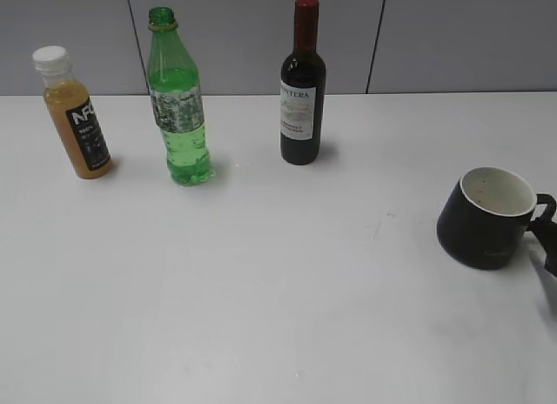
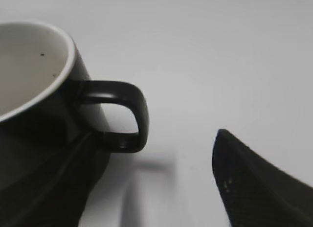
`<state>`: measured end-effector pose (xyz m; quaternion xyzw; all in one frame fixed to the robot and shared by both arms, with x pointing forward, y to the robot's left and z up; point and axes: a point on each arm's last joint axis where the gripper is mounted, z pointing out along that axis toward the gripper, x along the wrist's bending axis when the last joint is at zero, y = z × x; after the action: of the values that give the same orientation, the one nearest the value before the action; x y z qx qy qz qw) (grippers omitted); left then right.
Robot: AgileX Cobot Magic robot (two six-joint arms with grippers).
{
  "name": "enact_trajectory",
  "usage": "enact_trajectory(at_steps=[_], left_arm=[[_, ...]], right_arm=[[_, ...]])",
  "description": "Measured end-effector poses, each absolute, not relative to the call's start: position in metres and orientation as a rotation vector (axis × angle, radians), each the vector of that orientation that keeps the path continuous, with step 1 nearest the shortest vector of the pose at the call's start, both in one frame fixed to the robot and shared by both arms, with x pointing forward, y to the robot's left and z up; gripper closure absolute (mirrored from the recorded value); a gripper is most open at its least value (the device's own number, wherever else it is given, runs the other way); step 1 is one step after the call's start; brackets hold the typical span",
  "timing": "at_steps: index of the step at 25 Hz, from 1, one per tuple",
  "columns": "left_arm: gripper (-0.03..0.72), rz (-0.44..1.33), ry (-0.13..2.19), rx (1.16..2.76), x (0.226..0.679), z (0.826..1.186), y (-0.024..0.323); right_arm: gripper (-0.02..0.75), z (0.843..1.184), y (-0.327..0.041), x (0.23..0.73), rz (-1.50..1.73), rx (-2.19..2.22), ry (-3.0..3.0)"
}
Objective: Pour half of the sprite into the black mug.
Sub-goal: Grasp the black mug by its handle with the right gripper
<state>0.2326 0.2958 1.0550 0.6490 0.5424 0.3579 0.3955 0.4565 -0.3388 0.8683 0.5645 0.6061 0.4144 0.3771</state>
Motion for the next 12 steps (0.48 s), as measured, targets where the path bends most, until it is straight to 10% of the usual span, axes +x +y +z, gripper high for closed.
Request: enact_trajectory(at_steps=[12], left_arm=[[0.113,0.907,1.375,1.645,0.233,1.055,0.296]], right_arm=[[0.175,0.858,-0.343,0.471,1.069,1.449,1.559]])
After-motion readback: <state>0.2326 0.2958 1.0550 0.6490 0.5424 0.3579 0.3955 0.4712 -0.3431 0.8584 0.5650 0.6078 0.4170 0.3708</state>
